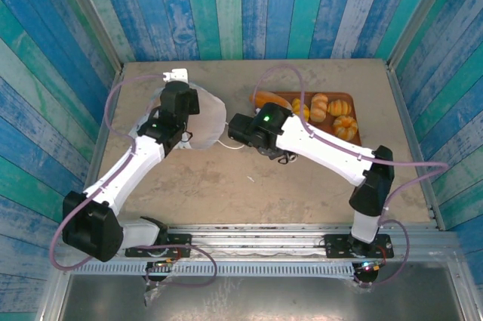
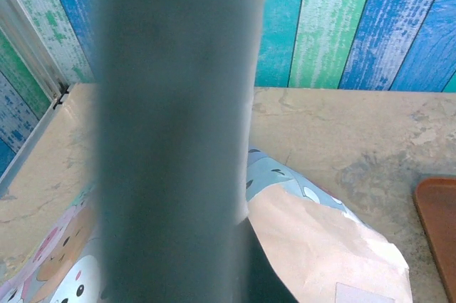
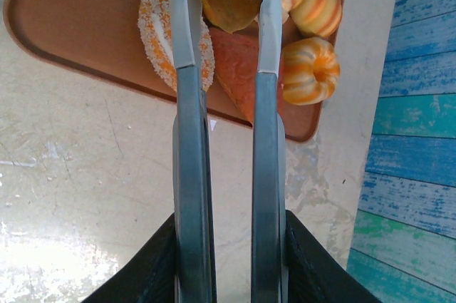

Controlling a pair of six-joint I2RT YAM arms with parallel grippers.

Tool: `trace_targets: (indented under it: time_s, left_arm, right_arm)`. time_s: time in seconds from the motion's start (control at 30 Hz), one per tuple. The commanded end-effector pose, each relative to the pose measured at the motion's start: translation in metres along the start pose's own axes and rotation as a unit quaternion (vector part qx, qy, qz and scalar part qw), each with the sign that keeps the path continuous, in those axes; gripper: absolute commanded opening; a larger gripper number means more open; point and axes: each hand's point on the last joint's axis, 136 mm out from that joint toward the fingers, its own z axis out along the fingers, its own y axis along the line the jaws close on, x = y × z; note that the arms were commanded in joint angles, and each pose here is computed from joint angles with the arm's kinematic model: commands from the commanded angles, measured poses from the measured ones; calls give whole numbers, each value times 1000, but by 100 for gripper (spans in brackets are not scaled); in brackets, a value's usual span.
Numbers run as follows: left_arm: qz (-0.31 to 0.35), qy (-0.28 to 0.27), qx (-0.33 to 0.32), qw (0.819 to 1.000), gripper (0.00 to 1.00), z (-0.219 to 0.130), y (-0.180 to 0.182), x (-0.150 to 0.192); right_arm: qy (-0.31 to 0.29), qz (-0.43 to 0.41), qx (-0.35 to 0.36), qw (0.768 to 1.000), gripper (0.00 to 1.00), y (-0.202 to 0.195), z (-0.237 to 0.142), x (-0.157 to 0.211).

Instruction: Take the fake bread out of the paper bag

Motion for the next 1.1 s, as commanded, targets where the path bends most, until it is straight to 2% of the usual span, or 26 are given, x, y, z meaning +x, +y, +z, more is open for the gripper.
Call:
trace_targets:
  time_s: [0.0,0.2,0.7,1.07]
  left_arm:
    - [-24,-33,-1,999,0,-17,10,-19]
    - [-26,-32,3,999,0,-16,9,-18]
    - [-33,-30,22,999,0,-12,3,-17]
    - [-35,-28,31,999,0,-10,-1,-18]
  right_arm:
    - [-11,23,29,999,21,-5,3,-11]
    - [2,31,44,999,22,-2,16,-17]
    - [27,14,97,995,22,-28,54,-28]
    - [-1,-22,82,996,23,-12,73,-45]
